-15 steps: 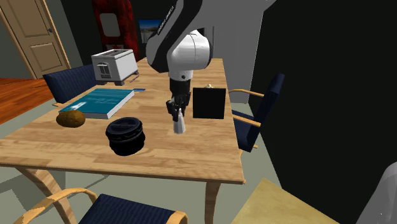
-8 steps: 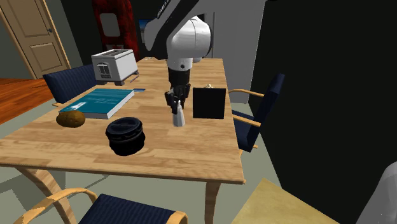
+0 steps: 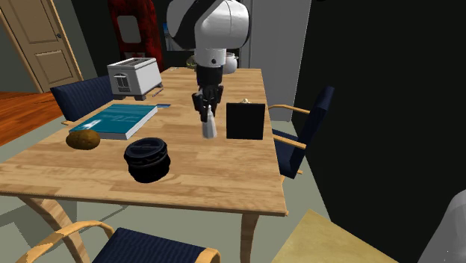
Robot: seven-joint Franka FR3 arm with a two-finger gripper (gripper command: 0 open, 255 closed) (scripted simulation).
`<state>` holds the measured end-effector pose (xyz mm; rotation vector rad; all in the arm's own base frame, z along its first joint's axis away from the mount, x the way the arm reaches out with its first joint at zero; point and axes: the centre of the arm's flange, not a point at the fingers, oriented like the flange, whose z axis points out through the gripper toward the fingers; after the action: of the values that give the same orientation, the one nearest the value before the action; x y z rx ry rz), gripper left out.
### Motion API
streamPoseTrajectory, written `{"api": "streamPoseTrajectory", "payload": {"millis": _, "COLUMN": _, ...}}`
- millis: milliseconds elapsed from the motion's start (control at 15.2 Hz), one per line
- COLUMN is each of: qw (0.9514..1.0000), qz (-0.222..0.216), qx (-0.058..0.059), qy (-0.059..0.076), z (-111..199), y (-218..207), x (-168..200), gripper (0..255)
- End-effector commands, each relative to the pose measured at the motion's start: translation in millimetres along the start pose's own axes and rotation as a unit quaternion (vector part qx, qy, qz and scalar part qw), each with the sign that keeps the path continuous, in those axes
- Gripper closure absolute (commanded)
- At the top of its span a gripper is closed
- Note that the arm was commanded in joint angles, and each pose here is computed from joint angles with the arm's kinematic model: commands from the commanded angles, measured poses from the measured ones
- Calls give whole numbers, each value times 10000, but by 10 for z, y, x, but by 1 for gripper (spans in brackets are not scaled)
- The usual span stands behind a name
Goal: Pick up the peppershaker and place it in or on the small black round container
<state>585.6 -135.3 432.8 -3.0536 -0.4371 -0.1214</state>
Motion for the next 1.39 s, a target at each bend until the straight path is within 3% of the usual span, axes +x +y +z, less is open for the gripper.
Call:
{"api": "streamPoseTrajectory", "payload": {"millis": 0, "qw": 10000, "qz": 1, "qx": 0, "qy": -1, "z": -95, "y": -17, "x": 5, "gripper": 255}}
{"api": "streamPoseTrajectory", "payload": {"millis": 990, "qw": 10000, "qz": 1, "qx": 0, "qy": -1, "z": -855, "y": -50, "x": 70, "gripper": 255}}
{"api": "streamPoseTrajectory", "payload": {"millis": 1320, "qw": 10000, "qz": 1, "qx": 0, "qy": -1, "z": -872, "y": -576, "x": 469, "gripper": 255}}
